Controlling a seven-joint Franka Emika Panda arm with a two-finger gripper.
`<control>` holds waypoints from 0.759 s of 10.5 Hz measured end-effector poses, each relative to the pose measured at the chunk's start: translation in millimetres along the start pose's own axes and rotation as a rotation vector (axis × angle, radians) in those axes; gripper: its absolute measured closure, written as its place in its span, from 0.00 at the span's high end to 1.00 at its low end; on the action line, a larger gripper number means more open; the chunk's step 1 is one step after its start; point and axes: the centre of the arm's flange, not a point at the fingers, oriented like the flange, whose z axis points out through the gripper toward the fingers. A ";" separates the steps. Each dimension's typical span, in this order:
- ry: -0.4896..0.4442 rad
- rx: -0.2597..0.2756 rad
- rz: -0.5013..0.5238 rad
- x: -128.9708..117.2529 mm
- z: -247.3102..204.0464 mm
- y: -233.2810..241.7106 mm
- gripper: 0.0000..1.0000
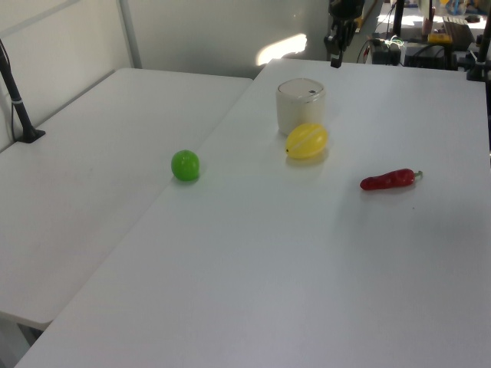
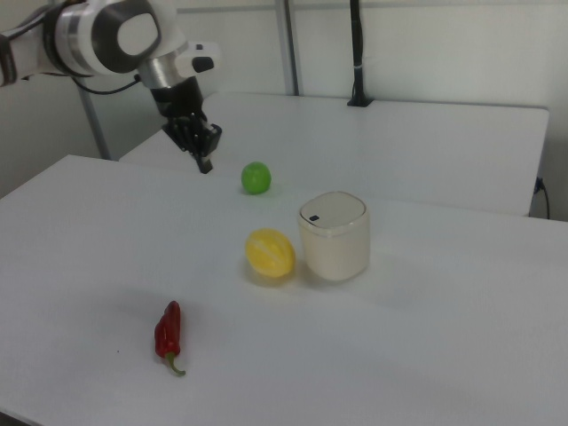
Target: Close garbage bin
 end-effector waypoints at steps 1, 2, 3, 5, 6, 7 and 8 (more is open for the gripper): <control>-0.024 -0.001 -0.061 -12.6 -6.2 -12.6 0.01; -0.042 -0.002 -0.111 -24.3 -10.9 -22.0 0.01; -0.056 -0.003 -0.141 -34.1 -14.5 -29.0 0.01; -0.090 -0.006 -0.167 -50.2 -23.5 -36.4 0.05; -0.105 -0.009 -0.173 -57.0 -27.9 -36.7 0.15; -0.110 -0.009 -0.178 -61.9 -31.5 -36.0 0.30; -0.110 -0.010 -0.183 -64.6 -33.1 -36.6 0.46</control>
